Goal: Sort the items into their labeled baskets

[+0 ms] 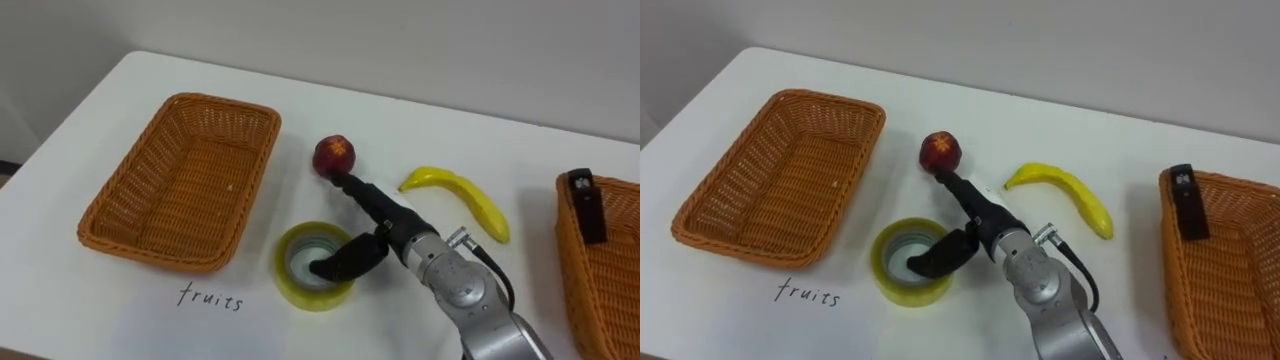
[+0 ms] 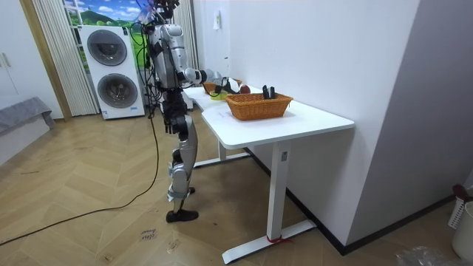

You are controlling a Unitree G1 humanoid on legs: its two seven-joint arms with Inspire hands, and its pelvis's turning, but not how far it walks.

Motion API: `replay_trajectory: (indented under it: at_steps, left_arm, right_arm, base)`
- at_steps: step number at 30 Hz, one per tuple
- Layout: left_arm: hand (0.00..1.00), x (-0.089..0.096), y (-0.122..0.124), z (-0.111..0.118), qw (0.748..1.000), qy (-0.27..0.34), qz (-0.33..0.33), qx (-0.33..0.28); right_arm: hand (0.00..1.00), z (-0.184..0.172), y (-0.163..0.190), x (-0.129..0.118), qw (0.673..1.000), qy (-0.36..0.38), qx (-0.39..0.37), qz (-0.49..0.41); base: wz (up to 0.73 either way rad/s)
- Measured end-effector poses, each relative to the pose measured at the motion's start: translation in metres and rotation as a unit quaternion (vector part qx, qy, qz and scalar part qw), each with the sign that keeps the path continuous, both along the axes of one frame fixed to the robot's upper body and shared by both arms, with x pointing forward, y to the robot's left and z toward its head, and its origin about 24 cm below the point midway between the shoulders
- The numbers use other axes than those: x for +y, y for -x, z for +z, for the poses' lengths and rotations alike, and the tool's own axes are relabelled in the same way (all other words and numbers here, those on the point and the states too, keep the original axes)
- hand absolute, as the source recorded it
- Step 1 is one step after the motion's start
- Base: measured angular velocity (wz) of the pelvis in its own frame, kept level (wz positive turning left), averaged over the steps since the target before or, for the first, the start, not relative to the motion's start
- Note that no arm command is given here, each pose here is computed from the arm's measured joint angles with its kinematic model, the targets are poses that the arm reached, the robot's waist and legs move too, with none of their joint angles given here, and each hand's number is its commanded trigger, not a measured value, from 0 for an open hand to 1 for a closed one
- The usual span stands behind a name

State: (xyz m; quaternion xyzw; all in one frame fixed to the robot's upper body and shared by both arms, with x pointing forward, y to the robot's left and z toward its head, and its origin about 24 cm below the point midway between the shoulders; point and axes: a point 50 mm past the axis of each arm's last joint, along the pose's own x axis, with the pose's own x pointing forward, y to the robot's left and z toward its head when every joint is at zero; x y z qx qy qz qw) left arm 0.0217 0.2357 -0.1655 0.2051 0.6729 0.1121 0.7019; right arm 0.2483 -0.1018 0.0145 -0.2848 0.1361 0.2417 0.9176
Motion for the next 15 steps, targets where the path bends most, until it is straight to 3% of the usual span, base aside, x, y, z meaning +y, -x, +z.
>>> replay_trajectory:
  at_steps: [5,6,8,15]
  left_arm:
    - [0.0,-0.001,0.003,0.0,1.0,0.0,0.002,0.01]
    - [0.0,-0.001,0.003,0.0,1.0,0.0,0.002,0.01]
    - [0.0,-0.001,0.003,0.0,1.0,-0.001,0.001,0.012]
    - [0.0,0.0,0.001,0.0,1.0,-0.002,0.002,0.015]
  right_arm:
    - [0.0,0.0,0.0,0.001,1.0,0.003,0.004,0.004]
    - [0.23,0.0,0.0,0.002,1.0,0.004,0.003,0.005]
    - [1.0,0.0,0.0,0.002,1.0,0.017,0.001,0.013]
    - [1.0,0.009,-0.01,0.002,0.997,0.071,-0.01,0.028]
  base:
    - [0.0]
    - [0.0]
    - [0.0]
    - [0.0]
